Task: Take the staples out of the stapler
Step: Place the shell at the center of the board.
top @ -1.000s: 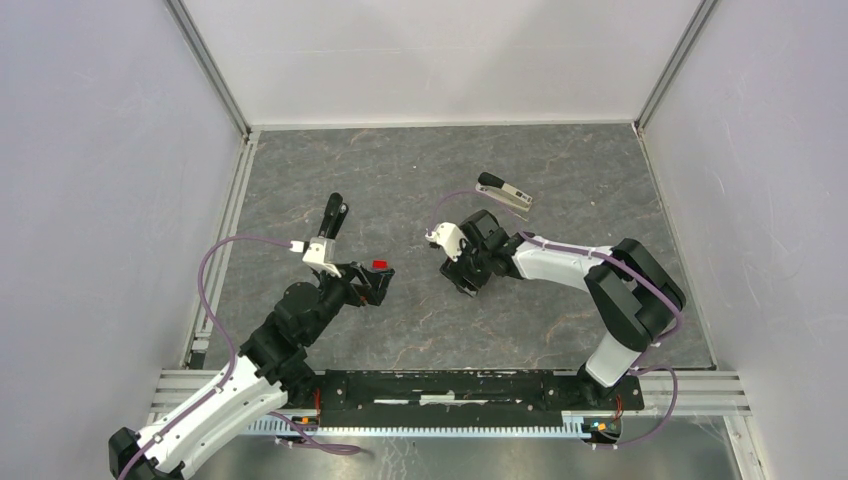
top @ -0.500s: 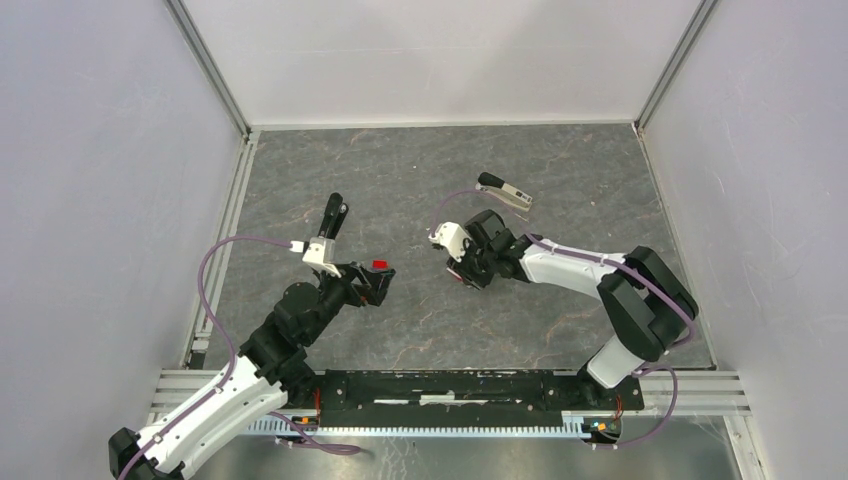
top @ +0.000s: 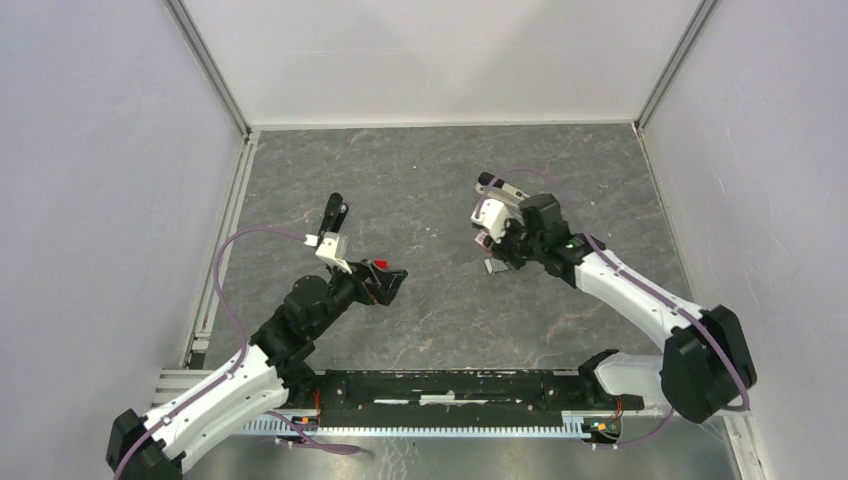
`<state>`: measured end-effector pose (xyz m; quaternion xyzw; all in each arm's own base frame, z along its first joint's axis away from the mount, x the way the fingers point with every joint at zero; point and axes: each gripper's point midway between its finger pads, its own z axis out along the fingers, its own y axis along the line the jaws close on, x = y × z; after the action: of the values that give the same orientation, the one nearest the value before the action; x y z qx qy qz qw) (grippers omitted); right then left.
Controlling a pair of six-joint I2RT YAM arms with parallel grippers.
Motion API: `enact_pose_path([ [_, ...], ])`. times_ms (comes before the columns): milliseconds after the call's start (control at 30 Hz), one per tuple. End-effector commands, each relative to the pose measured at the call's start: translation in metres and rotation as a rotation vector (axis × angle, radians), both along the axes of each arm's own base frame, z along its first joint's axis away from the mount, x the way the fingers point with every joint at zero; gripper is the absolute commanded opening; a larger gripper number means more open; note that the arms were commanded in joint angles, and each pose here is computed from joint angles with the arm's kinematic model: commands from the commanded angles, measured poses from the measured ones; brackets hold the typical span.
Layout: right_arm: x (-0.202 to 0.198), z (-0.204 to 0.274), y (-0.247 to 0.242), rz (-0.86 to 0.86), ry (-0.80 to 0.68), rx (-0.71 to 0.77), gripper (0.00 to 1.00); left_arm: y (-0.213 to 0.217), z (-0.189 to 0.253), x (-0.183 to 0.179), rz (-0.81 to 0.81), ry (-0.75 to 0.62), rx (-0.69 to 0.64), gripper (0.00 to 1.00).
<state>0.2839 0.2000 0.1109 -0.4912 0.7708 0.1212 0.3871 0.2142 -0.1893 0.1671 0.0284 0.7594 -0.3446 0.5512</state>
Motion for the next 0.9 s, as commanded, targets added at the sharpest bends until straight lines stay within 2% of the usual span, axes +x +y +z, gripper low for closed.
enact_pose_path([
  [0,-0.001,-0.008,-0.052,-0.02,-0.014,-0.077,0.36,-0.018,0.019,0.004,-0.046,-0.021,-0.093,1.0],
  [233,-0.001,-0.037,-0.127,-0.03,-0.054,-0.289,0.36,-0.037,0.014,0.01,-0.097,0.012,-0.09,1.0],
  [400,0.001,-0.056,-0.157,0.026,-0.052,-0.413,0.37,-0.051,0.009,0.01,-0.154,0.052,-0.089,1.0],
  [500,0.006,-0.064,-0.168,0.067,-0.037,-0.454,0.41,-0.056,0.006,0.01,-0.171,0.069,-0.09,1.0],
  [567,0.01,-0.065,-0.169,0.112,-0.026,-0.46,0.53,-0.058,0.005,0.01,-0.175,0.075,-0.088,1.0],
  [633,0.014,-0.066,-0.169,0.144,-0.011,-0.456,0.72,-0.058,0.005,0.01,-0.175,0.076,-0.087,1.0],
  [667,0.016,-0.065,-0.168,0.155,-0.003,-0.455,0.78,-0.058,0.004,0.01,-0.175,0.077,-0.087,1.0],
  [767,0.025,-0.053,-0.161,0.157,-0.008,-0.405,0.85,-0.057,0.004,0.009,-0.175,0.075,-0.088,1.0],
  [867,0.037,-0.027,-0.15,0.128,-0.019,-0.283,0.86,-0.054,0.003,0.008,-0.168,0.071,-0.091,1.0],
])
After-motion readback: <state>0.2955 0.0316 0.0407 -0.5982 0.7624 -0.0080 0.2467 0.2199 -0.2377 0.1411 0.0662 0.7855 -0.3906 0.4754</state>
